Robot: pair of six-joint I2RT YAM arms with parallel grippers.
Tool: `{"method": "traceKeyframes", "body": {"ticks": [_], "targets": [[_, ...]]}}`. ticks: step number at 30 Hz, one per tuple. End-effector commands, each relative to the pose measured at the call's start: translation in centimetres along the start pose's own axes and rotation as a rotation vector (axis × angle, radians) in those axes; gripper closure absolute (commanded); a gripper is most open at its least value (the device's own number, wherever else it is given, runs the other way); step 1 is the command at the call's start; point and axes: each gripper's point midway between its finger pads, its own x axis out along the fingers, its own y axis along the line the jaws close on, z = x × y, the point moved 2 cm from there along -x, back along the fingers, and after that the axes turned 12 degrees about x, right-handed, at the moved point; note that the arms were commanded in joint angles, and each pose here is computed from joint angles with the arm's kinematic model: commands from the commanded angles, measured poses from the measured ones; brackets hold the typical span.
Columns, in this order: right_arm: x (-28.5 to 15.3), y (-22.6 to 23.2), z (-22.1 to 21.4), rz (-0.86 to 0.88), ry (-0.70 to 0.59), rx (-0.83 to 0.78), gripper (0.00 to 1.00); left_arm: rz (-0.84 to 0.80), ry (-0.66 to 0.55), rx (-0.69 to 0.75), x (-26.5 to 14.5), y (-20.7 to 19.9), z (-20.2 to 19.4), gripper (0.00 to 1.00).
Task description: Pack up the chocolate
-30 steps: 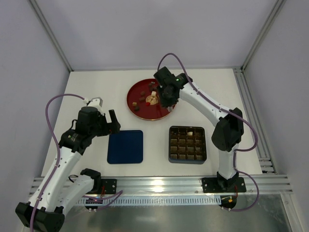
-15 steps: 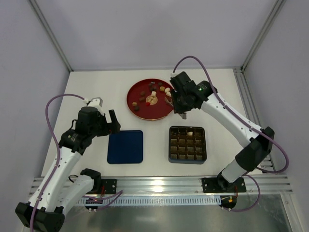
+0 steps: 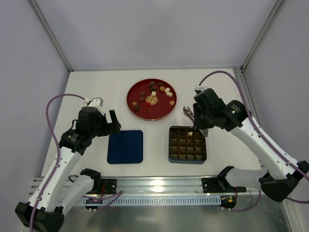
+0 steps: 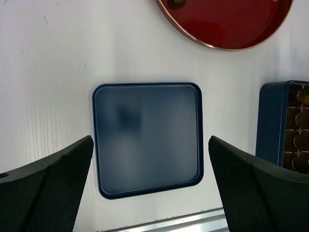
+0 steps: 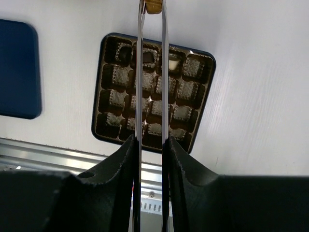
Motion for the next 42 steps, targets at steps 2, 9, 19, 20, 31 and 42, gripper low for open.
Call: {"method": "traceKeyframes", "body": {"ticks": [2,9,19,20,31,42], "targets": [[-1.7,-2.9,-1.9,-0.060,-0.011,0.054,0.71,-0.022,-0.012,0.019,0.1,-0.4,0.2,0.00],[-2.2,-5.8,-5.4,-0.095,0.016,0.102,0.71,-0.028,-0.011,0.020,0.1,-0.5,0.3,0.00],[-1.8,-7.0,-7.5,-0.087,0.026,0.142,0.71,-0.030,-0.009,0.024,0.1,-0.6,0.2,0.00],[-1.6,-6.9,-7.5,-0.086,0.027,0.139,0.71,-0.030,-0.009,0.024,0.1,-0.5,0.2,0.00],[-0.4,-6.4,-7.7,-0.081,0.044,0.131,0.70,-0.025,-0.016,0.027,0.0,-0.5,0.3,0.00],[0.2,-6.5,-7.9,-0.078,0.039,0.131,0.70,-0.024,-0.013,0.029,0.0,-0.6,0.2,0.00]]}}
